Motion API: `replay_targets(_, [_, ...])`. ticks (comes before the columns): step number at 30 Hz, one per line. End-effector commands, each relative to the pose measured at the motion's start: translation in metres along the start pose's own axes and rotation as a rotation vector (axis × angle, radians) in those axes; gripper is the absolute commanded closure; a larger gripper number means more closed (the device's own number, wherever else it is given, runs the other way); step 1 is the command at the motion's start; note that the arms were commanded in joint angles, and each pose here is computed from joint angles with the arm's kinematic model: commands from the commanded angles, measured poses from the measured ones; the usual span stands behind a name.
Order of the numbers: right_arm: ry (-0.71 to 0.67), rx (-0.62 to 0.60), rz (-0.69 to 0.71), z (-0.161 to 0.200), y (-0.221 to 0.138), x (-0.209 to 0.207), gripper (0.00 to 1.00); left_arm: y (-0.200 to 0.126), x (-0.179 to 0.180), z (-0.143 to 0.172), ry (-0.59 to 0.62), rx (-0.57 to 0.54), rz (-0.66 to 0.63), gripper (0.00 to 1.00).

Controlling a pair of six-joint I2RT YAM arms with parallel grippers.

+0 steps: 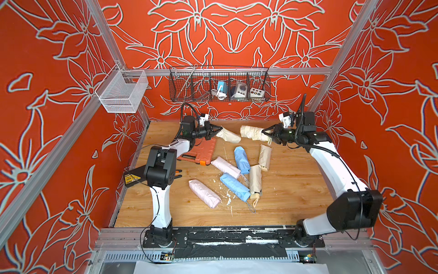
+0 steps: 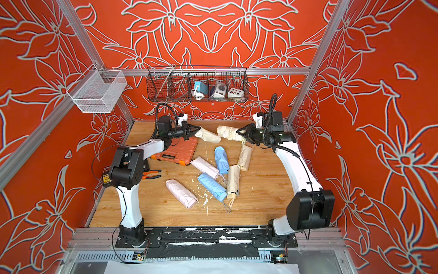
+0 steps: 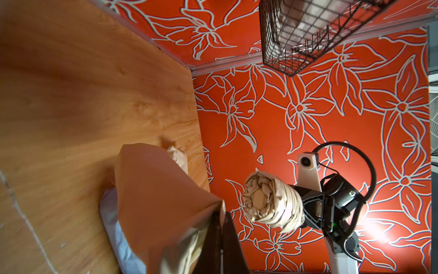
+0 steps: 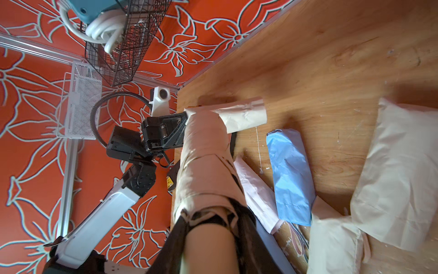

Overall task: Take umbrellas out of sleeves
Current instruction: Place the umbrella in the umbrella sleeve.

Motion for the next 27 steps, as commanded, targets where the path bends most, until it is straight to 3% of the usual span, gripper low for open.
replay_targets(1, [-0.045, -0.070, -0.112, -0.024, 0.005, 0.014, 1.00, 0.017, 0.007, -0.009, -0.001, 0.007, 0.049, 1.00])
replay_targets(10, [0.013, -0.051, -0.141, -0.029, 0.054, -0.028, 1.00, 0.066, 0.082, -0.015, -0.063, 0.026, -0.038, 1.00])
replay_targets(21, [0.068, 0.030, -0.132, -0.025, 0.112, -0.084, 1.00, 0.064, 0.111, -0.022, -0.075, 0.020, -0.134, 1.00])
replay_targets(27, [0.105, 0.014, -0.157, -0.032, 0.138, -0.105, 1.00, 0.065, 0.124, -0.022, -0.097, 0.023, -0.166, 1.00])
Point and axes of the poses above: each gripper's point midway between its finger pads, its own y axis out along the fingers, its own x axis along the line the jaws close on, z = x × y, the point moved 7 cm from there along -y, back along the fingers, and after that the axes turned 10 degrees about -y, right-handed, at the moved point
